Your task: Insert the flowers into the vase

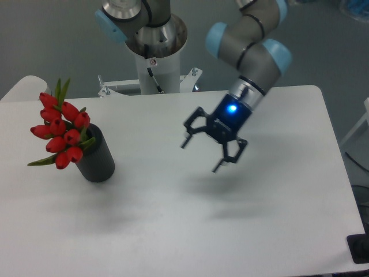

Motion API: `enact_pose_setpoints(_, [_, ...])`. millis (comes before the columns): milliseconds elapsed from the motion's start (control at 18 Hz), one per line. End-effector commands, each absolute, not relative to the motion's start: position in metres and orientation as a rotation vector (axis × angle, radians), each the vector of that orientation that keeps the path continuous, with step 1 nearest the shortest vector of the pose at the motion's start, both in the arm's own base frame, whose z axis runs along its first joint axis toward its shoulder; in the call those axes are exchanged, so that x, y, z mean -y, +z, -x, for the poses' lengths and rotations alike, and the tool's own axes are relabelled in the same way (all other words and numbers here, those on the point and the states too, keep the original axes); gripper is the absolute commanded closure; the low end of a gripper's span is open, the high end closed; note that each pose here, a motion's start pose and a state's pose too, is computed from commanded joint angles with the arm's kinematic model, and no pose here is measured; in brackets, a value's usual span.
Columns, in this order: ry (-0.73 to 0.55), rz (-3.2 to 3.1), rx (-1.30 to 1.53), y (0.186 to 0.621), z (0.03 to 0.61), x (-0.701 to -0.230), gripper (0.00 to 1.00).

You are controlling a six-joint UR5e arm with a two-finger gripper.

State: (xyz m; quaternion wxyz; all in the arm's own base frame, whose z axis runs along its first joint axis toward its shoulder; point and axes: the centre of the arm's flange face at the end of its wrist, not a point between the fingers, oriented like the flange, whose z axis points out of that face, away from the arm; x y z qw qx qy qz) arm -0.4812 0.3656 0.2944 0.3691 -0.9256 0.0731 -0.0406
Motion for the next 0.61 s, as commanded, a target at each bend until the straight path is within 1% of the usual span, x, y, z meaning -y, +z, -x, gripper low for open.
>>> enact_pose_setpoints(278, [0.094, 2.685, -0.226, 0.299, 0.529, -0.355, 0.0])
enact_pose_setpoints(389, [0.151, 2.788, -0.246, 0.301, 0.545, -0.355, 0.0])
enact_pose_setpoints(500, [0.166, 2.869, -0.301, 0.303, 0.559, -0.354, 0.0])
enact_pose_setpoints(611, [0.156, 2.945, -0.432, 0.305, 0.565, -0.351, 0.0])
